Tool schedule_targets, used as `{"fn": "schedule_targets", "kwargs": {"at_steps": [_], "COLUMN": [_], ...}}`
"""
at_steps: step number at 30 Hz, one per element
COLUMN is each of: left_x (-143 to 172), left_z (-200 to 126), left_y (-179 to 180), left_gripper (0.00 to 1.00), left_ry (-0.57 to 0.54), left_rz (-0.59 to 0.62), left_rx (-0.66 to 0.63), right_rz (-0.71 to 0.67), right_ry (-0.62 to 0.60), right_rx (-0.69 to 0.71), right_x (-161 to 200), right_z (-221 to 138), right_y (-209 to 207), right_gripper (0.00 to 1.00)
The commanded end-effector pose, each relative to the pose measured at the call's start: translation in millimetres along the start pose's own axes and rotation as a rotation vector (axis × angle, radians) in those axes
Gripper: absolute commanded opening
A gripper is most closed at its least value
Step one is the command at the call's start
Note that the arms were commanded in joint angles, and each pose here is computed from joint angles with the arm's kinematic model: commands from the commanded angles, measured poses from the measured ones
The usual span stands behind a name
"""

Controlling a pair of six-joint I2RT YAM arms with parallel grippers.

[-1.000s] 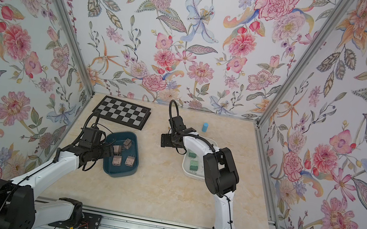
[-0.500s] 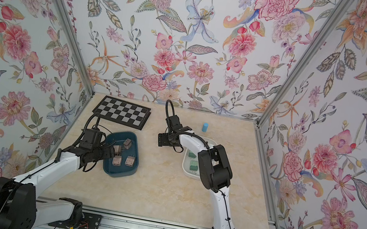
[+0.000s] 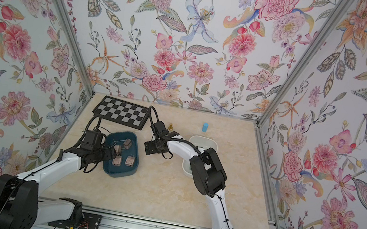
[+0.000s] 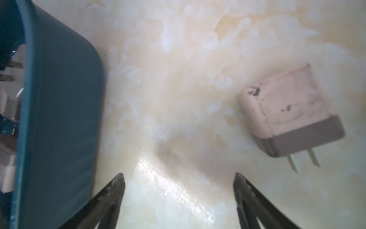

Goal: Place the plugs by color into the storage box
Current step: Pick up the plug from the center of the board, then adjust the storage box at the center of the board.

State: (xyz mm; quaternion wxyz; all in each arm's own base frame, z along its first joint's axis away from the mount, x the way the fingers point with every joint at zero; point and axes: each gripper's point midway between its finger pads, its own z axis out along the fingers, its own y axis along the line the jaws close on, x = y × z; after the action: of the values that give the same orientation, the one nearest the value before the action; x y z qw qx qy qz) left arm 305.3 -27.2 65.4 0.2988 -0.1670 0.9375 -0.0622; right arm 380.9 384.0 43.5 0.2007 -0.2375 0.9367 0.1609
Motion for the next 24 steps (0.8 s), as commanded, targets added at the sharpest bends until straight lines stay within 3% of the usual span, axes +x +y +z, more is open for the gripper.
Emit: {"fn": "schedule_targets", "kwargs": {"at_steps": [1,14,24], "left_x": [4.4,5.5,-2.6], "left_z": [4.0,2.0,3.8], "left_y": [4.7,5.9,-4.0], "left_gripper": [0.83,0.83,0.83], "left_ry": [0.011,0.017,0.005], "left_rz": [-0.004,-0.005,0.013], "left_rx": [-0.009,-0.014,0.026], "right_rz": [-0.019,-0.199,-0.219], "right_ry": [-0.051,-0.064,-0.038], "right_rx": [0.079,0.112,0.066], "right_x": [-20.9,-48.7,-48.4], "right_z": [-25.2,3.0,36.3], "right_y": [-24.4,-47.9,-47.7], "right_gripper": [0.87,0.89,0.87]}}
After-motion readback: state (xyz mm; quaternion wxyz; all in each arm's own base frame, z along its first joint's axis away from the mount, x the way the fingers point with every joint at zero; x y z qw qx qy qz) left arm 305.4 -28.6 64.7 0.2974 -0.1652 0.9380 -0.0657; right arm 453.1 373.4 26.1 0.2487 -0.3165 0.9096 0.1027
